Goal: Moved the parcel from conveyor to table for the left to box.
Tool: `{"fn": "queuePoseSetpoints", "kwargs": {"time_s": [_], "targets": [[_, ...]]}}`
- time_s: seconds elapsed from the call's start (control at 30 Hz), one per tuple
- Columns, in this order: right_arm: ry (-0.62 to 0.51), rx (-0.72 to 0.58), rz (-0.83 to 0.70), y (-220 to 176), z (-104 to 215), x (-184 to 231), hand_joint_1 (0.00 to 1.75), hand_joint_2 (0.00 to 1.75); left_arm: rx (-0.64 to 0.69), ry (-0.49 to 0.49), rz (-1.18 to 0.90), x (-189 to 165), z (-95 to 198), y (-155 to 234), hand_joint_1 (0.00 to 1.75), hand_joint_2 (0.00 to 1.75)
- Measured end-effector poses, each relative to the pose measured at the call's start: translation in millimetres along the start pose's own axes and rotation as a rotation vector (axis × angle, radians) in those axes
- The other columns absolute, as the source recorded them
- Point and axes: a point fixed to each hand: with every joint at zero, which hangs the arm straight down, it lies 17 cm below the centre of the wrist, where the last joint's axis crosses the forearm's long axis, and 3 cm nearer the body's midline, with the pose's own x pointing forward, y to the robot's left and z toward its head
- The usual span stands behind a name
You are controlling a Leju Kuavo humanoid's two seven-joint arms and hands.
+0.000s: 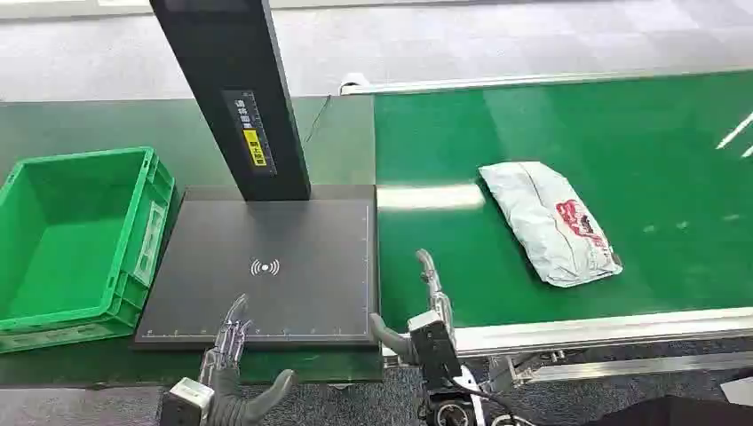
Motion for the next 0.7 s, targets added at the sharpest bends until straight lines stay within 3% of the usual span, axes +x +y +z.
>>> {"fn": "queuePoseSetpoints", "kwargs": {"time_s": [0.13, 0.3, 0.53, 0.7], "targets": [[0.004, 0.015, 0.244, -28.9, -13.9, 4.0, 0.00, 1.75, -0.004, -0.011, 0.020, 0.5, -0.8, 0.1, 0.00, 1.75], [0.038, -0.010, 0.411, -86.4, -47.9, -11.7, 0.00, 1.75, -0.021, -0.022, 0.036, -1.7, -7.6, -1.4, 0.00, 1.75], [0.387, -0.144, 0.654, -250.6, -109.4, -79.4, 0.00, 1.75, -0.028, -0.033, 0.052, -1.4, -15.9, 0.1, 0.00, 1.75], [0.639, -0.264, 0.743, -360.5, -91.7, -110.4, 0.00, 1.75, -0.032, -0.031, 0.057, -4.9, -19.3, 3.1, 0.00, 1.75]]}}
